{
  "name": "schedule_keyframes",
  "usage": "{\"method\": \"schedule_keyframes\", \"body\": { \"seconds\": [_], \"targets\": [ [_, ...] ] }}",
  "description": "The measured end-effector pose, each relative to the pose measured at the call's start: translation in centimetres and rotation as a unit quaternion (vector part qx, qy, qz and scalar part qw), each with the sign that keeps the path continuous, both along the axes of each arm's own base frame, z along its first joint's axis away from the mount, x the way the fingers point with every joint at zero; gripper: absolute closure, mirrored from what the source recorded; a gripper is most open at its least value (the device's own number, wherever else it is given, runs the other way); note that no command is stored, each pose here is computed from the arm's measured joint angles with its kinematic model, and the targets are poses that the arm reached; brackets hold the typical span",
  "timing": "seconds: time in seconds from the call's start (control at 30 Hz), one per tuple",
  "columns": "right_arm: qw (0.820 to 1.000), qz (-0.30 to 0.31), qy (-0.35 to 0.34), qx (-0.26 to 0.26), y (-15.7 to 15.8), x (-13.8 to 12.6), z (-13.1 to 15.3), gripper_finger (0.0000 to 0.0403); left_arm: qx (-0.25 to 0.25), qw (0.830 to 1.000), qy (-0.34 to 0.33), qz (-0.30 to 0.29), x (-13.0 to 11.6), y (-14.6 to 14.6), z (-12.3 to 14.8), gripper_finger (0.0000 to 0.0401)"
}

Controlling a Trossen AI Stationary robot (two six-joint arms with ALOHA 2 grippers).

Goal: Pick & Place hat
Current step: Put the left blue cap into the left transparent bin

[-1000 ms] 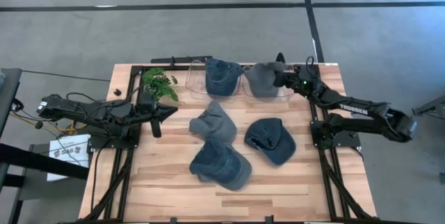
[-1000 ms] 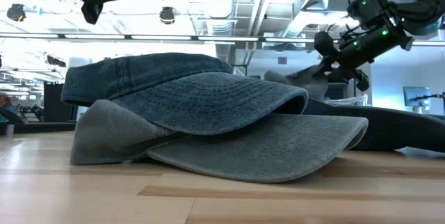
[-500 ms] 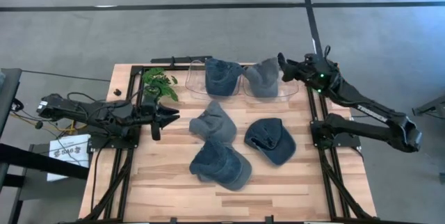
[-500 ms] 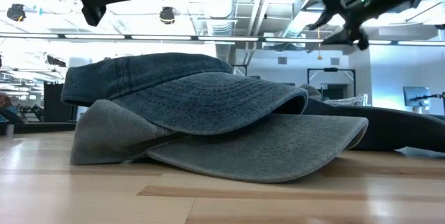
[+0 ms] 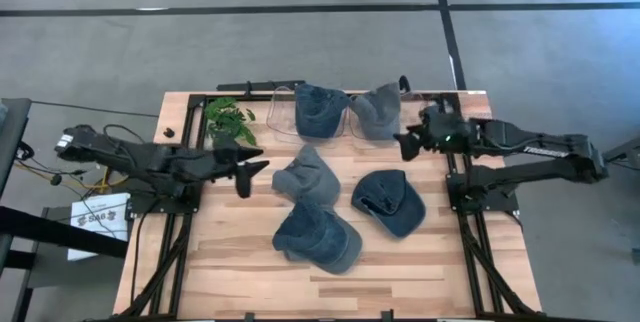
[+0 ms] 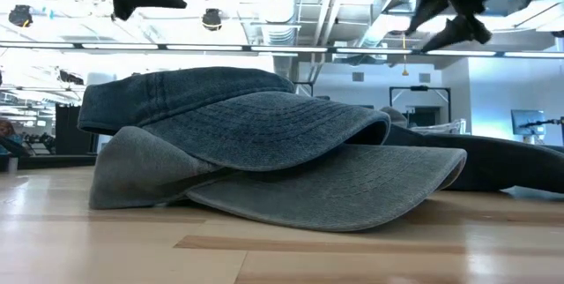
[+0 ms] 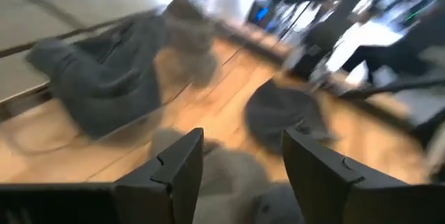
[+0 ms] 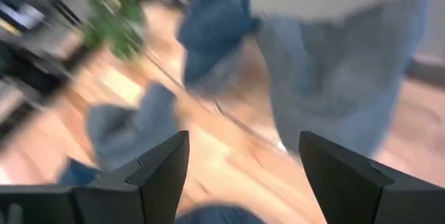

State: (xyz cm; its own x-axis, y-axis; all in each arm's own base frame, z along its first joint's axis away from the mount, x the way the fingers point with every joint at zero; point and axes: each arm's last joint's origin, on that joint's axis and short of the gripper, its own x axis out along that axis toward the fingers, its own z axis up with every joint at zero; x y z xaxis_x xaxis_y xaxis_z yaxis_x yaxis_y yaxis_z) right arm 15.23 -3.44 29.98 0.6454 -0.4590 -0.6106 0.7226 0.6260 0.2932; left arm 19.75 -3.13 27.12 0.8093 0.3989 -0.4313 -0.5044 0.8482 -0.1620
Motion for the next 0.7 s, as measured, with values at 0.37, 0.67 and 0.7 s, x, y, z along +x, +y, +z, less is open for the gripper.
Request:
{"method": "schedule_keyframes", "body": {
  "seconds": [0.37,0.67,0.7],
  "targets": [
    [0.982,0.029,0.186,0.019,2.4,-0.7,-2.9,0.0138,-0.196,0.956,0.06,0.211,7.8,-2.9,3.1,0.0249],
    [0.968,0.078,0.24,-0.001,3.3,-2.6,-2.9,0.0138,-0.363,0.884,0.108,0.274,10.0,-10.5,-1.6,0.0295],
    [0.968,0.084,0.237,-0.004,3.3,-2.7,-2.8,0.0138,-0.38,0.874,0.115,0.282,9.9,-11.5,-2.4,0.0295]
  ]
}}
